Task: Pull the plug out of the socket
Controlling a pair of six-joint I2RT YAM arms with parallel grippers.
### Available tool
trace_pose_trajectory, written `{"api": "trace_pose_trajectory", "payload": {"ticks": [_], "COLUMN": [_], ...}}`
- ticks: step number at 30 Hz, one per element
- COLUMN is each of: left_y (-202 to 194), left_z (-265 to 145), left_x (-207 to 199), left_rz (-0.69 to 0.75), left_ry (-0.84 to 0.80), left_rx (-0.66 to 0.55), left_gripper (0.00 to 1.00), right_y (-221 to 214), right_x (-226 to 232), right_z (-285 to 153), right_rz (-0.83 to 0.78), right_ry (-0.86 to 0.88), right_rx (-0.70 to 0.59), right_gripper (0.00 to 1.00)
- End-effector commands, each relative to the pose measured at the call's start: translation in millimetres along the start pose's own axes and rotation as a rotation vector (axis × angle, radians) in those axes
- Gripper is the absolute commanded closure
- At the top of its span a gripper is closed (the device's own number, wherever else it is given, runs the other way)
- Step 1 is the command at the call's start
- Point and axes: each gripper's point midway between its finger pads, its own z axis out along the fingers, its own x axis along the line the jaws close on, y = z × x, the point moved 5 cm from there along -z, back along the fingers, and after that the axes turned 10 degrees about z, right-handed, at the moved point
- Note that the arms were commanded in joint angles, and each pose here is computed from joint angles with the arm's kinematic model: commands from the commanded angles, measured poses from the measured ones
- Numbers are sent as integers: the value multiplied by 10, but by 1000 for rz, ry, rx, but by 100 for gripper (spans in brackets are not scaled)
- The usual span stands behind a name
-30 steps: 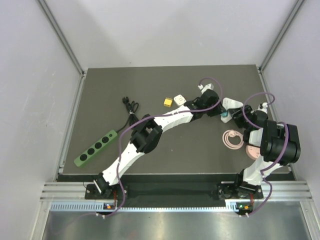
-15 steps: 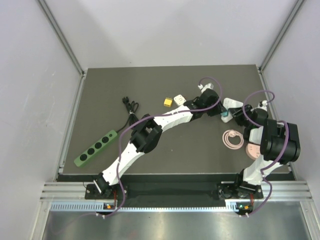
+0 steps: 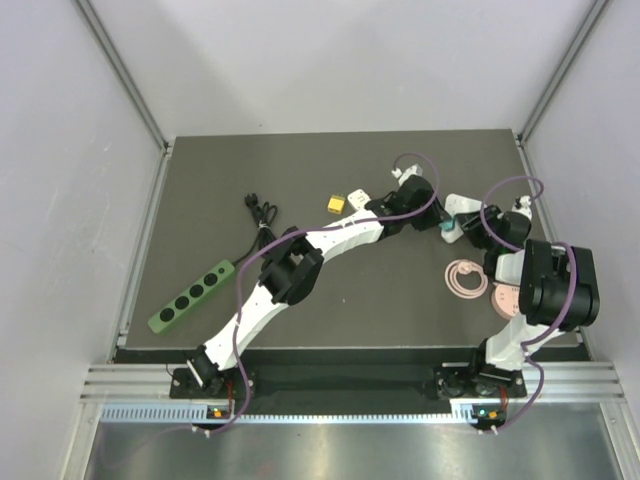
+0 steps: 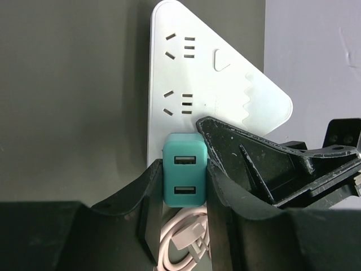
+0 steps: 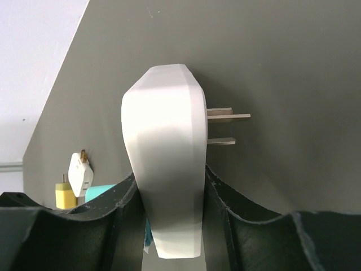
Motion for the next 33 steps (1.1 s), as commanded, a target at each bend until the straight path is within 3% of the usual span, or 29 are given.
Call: {"api": "trace_pose_trajectory", "payload": {"ticks": [1,10,33], "left_y": [153,357,547], "left_z": [-140,-271,-557], "left_x": [-293,-397,-696], "left_rz": [-40,-30,16], "left_ry": [-80,-94,-153], "left_rx": [-28,-75,-108], "left_gripper": [100,100,100], "right_y": [57,9,44], "right_x": [58,94,14], "right_z": [-15,6,73], "right_rz": [-40,-100,-67], "right_ry": [-37,-116,-213], "right_rx": [-41,-68,-66], "right_gripper": [100,100,100]}}
